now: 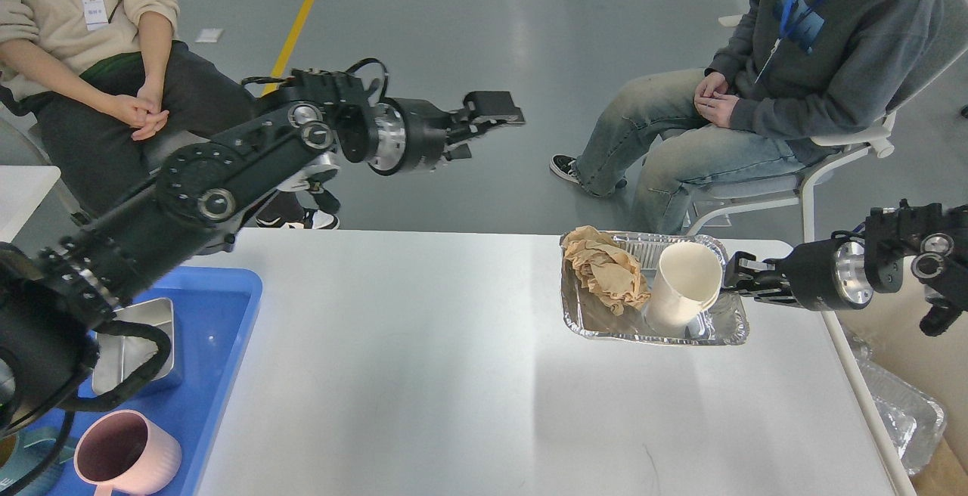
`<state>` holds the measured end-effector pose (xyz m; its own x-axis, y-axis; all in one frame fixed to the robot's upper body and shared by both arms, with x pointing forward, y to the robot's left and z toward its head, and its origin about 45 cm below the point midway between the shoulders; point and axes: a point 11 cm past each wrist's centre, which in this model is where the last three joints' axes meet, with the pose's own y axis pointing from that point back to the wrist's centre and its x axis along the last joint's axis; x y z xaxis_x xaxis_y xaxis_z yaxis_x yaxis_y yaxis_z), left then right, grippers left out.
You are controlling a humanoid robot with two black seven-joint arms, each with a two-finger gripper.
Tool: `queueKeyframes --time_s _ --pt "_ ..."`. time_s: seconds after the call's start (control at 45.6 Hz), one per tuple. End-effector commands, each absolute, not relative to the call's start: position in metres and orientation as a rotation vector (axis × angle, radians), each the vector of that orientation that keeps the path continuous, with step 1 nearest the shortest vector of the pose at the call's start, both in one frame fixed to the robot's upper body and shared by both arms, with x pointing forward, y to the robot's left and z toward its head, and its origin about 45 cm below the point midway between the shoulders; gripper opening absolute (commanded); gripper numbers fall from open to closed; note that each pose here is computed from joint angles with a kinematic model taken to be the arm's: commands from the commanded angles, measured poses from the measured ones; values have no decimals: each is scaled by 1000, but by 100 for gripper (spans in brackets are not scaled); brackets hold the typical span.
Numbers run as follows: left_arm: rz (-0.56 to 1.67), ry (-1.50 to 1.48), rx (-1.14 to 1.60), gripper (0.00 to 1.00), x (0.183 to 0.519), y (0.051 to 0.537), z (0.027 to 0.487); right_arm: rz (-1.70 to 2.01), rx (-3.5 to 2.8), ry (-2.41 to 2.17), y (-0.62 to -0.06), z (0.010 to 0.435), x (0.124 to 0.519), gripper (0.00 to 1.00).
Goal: Tidy desktop
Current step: 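Withdraw the left gripper back toward the blue bin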
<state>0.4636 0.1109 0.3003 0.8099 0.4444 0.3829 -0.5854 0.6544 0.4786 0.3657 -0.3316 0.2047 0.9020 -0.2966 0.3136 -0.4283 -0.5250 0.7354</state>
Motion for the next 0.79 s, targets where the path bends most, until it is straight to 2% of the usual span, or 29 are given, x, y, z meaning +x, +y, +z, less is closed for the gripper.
queueKeyframes --time_s 0.0,0.263,0.483,0.57,0.768 --pt "723 -127 564 97 473 191 301 178 2165 -519 -331 204 365 0" --pt "895 121 323 97 470 318 312 175 2166 -517 -331 203 364 0" --pt "1051 266 160 97 461 395 274 175 2167 -518 -330 202 365 0" --pt "1093 306 92 97 457 400 250 175 2167 -518 -330 202 365 0" --pt "1003 471 37 97 453 320 182 173 2166 -521 -331 202 365 0"
